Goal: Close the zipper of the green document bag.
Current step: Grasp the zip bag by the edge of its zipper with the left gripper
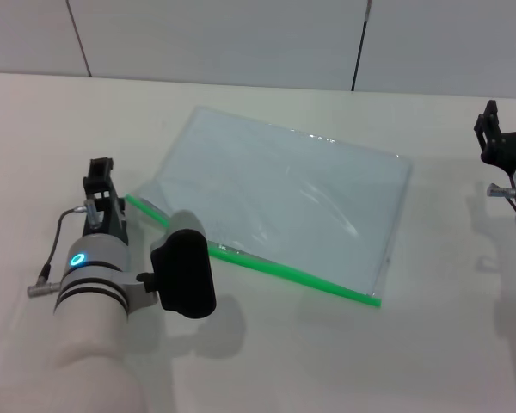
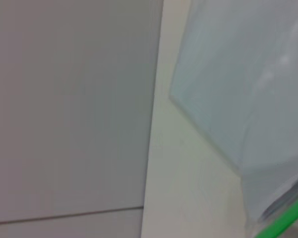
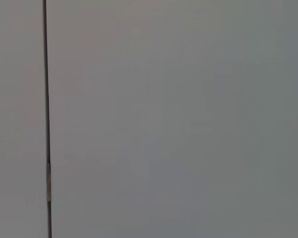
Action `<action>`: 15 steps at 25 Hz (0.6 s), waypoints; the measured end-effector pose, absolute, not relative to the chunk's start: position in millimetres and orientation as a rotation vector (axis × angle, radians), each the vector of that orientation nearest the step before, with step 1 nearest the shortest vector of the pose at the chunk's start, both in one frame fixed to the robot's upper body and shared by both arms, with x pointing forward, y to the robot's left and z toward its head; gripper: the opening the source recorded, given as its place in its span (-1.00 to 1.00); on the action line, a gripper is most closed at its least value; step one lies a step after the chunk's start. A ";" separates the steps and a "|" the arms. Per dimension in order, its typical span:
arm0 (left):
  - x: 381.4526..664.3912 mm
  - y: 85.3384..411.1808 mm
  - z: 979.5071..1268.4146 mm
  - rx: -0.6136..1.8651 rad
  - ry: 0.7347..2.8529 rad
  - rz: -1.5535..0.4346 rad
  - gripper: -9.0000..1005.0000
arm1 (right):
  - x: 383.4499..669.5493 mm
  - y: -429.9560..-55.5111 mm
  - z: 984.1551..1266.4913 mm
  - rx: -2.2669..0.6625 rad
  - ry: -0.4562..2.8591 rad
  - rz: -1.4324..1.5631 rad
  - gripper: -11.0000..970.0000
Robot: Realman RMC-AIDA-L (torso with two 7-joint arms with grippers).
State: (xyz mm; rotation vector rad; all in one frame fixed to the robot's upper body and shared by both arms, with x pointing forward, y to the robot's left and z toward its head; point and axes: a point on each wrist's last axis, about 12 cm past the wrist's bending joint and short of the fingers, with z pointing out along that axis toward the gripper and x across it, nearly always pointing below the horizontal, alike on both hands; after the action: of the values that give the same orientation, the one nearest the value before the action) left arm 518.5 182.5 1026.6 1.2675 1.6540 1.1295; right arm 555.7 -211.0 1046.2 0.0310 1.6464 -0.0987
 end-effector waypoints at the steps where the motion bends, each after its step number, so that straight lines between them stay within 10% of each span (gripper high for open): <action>1: 519.0 181.2 1026.5 1.277 1.649 1.123 0.35 | 555.7 -211.0 1046.3 0.031 1.646 -0.099 0.51; 15: 519.6 175.4 1022.6 1.375 1.615 1.087 0.35 | 555.0 -208.8 1046.8 0.006 1.647 -0.117 0.51</action>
State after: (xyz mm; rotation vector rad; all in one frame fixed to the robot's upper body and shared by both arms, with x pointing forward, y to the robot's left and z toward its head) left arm 519.6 175.4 1022.6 1.3753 1.6147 1.0867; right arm 555.0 -208.8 1046.8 0.0061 1.6468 -0.1171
